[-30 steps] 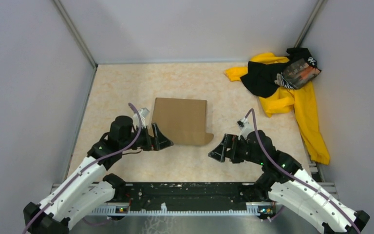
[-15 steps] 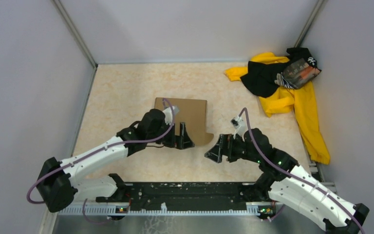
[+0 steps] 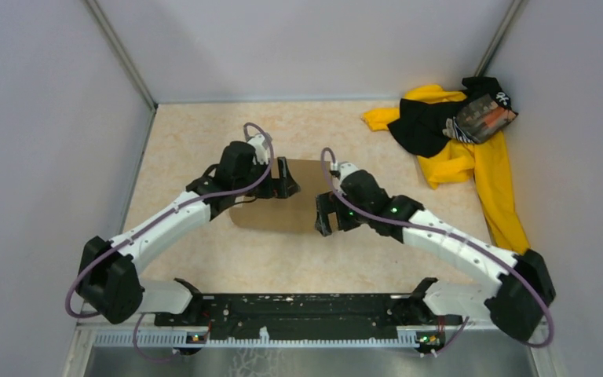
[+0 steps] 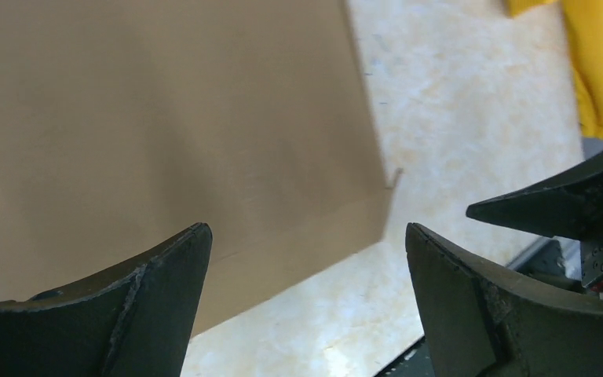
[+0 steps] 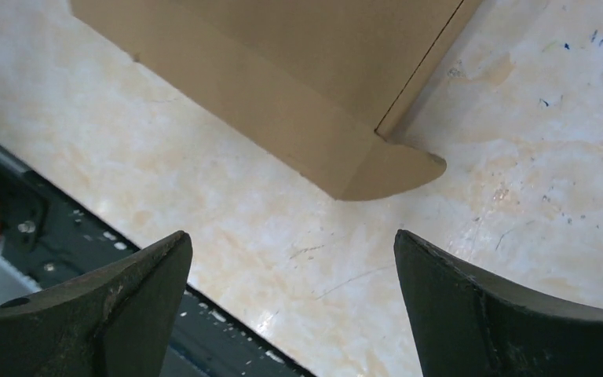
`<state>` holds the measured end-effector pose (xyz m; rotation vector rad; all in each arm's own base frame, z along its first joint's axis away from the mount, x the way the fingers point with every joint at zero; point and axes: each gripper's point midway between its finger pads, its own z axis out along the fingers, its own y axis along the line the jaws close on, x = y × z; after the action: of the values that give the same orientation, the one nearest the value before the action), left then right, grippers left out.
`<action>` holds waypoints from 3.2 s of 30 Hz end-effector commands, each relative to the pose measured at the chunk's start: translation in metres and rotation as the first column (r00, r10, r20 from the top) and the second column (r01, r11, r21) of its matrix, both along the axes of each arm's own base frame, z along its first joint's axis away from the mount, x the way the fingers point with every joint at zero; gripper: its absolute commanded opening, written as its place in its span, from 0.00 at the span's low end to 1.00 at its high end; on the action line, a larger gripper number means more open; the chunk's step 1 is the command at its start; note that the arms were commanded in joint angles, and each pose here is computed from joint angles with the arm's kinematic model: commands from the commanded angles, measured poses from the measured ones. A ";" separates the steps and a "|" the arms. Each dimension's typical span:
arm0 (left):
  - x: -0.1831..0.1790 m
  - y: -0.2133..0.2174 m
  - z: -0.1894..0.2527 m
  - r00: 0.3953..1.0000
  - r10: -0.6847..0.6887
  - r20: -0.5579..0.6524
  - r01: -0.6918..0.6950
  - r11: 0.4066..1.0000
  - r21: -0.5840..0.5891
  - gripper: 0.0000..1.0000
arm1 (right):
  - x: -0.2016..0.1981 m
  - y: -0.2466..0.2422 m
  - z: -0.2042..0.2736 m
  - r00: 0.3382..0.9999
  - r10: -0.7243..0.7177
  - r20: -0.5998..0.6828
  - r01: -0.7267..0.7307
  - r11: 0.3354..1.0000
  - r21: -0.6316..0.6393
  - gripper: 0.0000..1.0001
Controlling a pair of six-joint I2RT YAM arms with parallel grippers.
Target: Fold the paper box
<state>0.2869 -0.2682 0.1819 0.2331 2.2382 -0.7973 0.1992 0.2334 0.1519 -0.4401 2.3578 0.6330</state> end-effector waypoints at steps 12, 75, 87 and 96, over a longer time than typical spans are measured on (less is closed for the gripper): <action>0.026 0.056 -0.011 0.993 0.077 0.089 -0.087 0.989 0.121 0.96 | 0.094 0.083 0.003 0.994 0.076 0.084 -0.079 0.997 0.024 0.92; -0.034 0.085 -0.013 0.997 0.079 -0.017 -0.080 0.996 -0.042 0.99 | 0.049 -0.004 0.000 0.998 0.023 0.052 -0.034 0.977 0.211 0.99; -0.033 0.083 -0.028 0.993 0.094 -0.071 -0.097 0.995 -0.033 0.99 | 0.048 -0.012 -0.006 0.999 -0.041 -0.015 0.043 0.977 0.209 0.99; -0.019 0.084 0.001 0.998 0.065 0.016 -0.065 0.998 0.011 0.99 | 0.045 -0.012 -0.001 0.997 -0.049 -0.052 0.062 0.954 0.292 0.99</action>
<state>0.2590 -0.1902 0.1570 0.1173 2.3109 -0.8021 0.2337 0.2152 0.1178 -0.2737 2.3832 0.8357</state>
